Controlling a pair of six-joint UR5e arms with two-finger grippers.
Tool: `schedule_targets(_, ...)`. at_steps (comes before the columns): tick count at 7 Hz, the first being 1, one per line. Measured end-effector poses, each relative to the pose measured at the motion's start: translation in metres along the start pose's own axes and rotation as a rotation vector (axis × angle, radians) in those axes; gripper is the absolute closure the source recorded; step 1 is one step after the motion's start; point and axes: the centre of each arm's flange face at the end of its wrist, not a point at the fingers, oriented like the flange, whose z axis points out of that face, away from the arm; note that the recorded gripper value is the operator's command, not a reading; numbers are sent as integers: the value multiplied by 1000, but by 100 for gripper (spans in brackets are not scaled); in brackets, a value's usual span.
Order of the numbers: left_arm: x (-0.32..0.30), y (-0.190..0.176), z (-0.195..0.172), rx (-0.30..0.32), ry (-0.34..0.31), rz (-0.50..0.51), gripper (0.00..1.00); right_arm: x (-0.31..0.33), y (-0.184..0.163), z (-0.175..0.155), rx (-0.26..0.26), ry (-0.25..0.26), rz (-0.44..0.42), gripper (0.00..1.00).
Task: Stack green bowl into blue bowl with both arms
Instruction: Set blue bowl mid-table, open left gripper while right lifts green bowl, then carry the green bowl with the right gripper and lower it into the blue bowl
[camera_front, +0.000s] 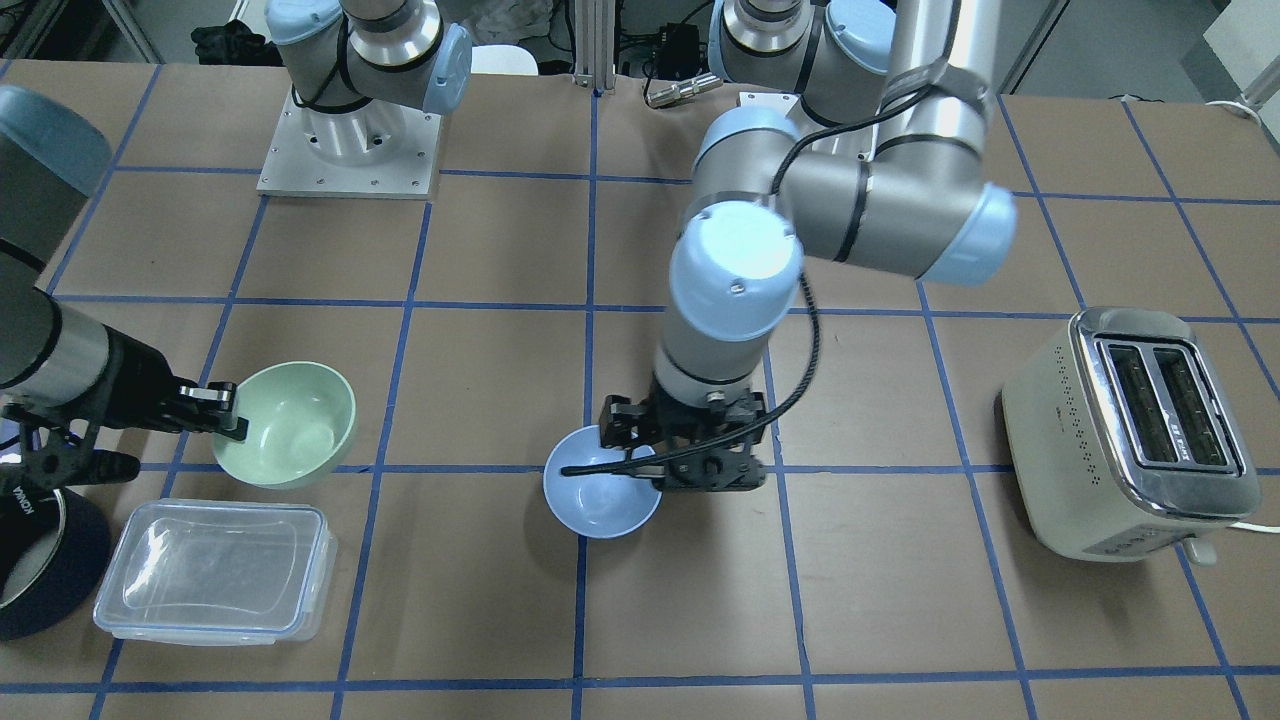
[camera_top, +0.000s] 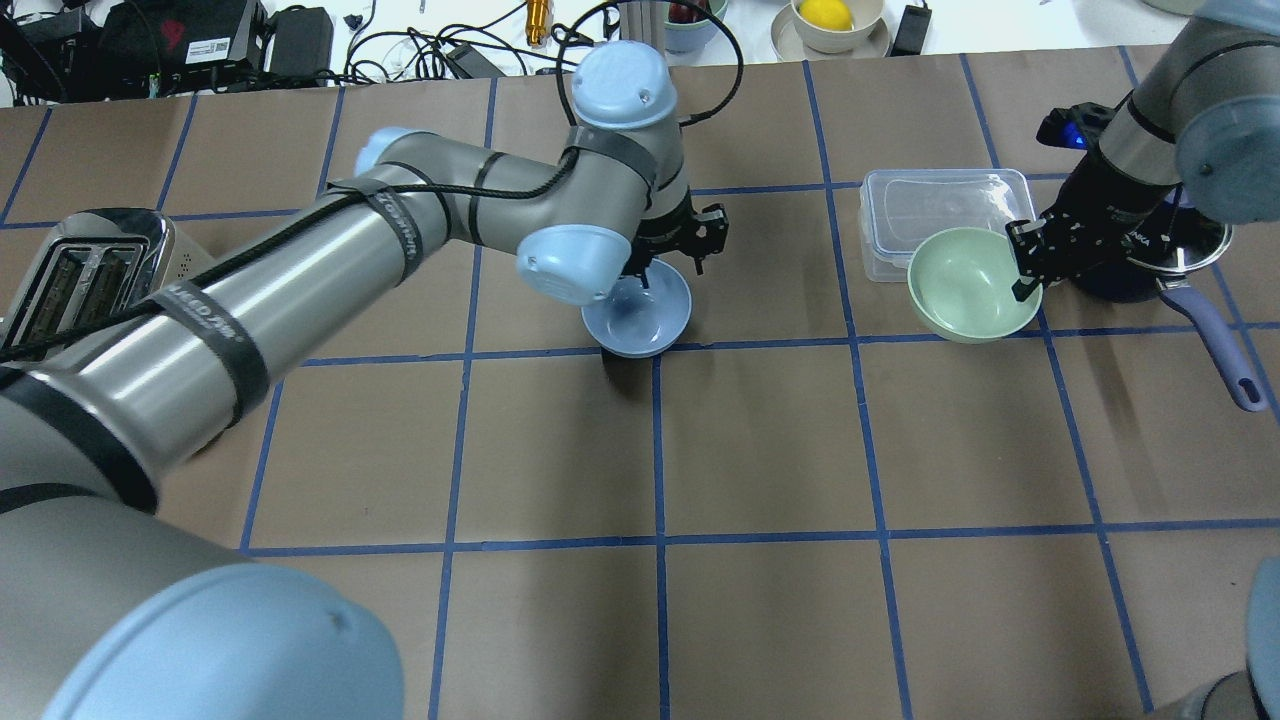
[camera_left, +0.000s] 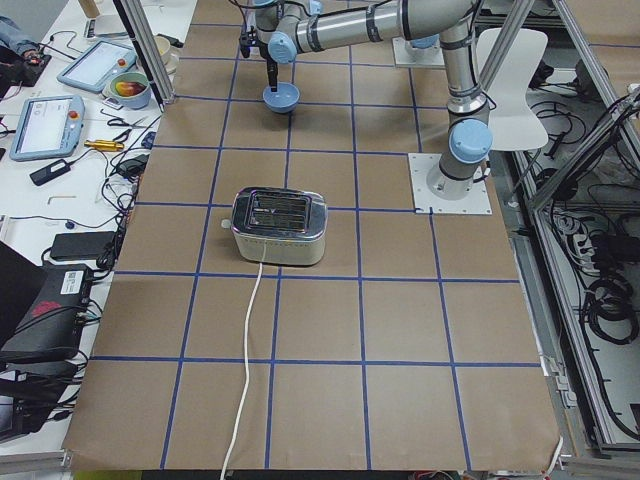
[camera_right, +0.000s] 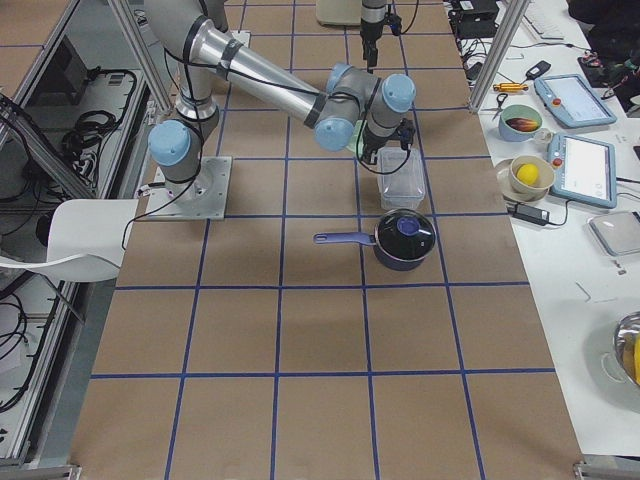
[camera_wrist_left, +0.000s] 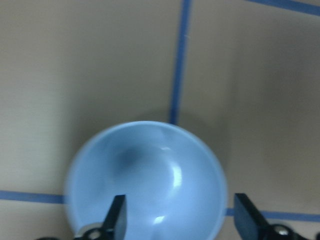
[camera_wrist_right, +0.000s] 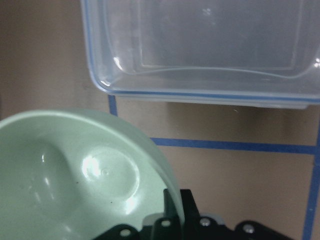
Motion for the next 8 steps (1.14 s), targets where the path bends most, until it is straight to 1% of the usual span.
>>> schedule_targets(1,-50,6,-36,-29,-9,48,0,-51,-8,7,7,-19,33,100)
schedule_targets(2,-92,17,-69,-39,-7,89,0,-114,-14,14,13,-24,67,100)
schedule_targets(3,-118,32,-97,-34,-2,113,0,-173,-19,24,11,-20,98,100)
schedule_targets(4,-128,52,-109,-46,1,128,0,-218,-22,43,-6,-12,114,100)
schedule_targets(5,-132,70,-113,-49,1,140,0,-243,-24,65,-25,-7,119,100)
schedule_targets(6,-136,78,-123,-18,2,140,0,-257,-27,86,-35,-3,119,100)
schedule_targets(7,-136,76,-133,13,4,129,0,-262,-29,101,-43,0,128,100)
schedule_targets(8,-136,70,-134,23,5,100,0,-265,-30,110,-51,3,131,100)
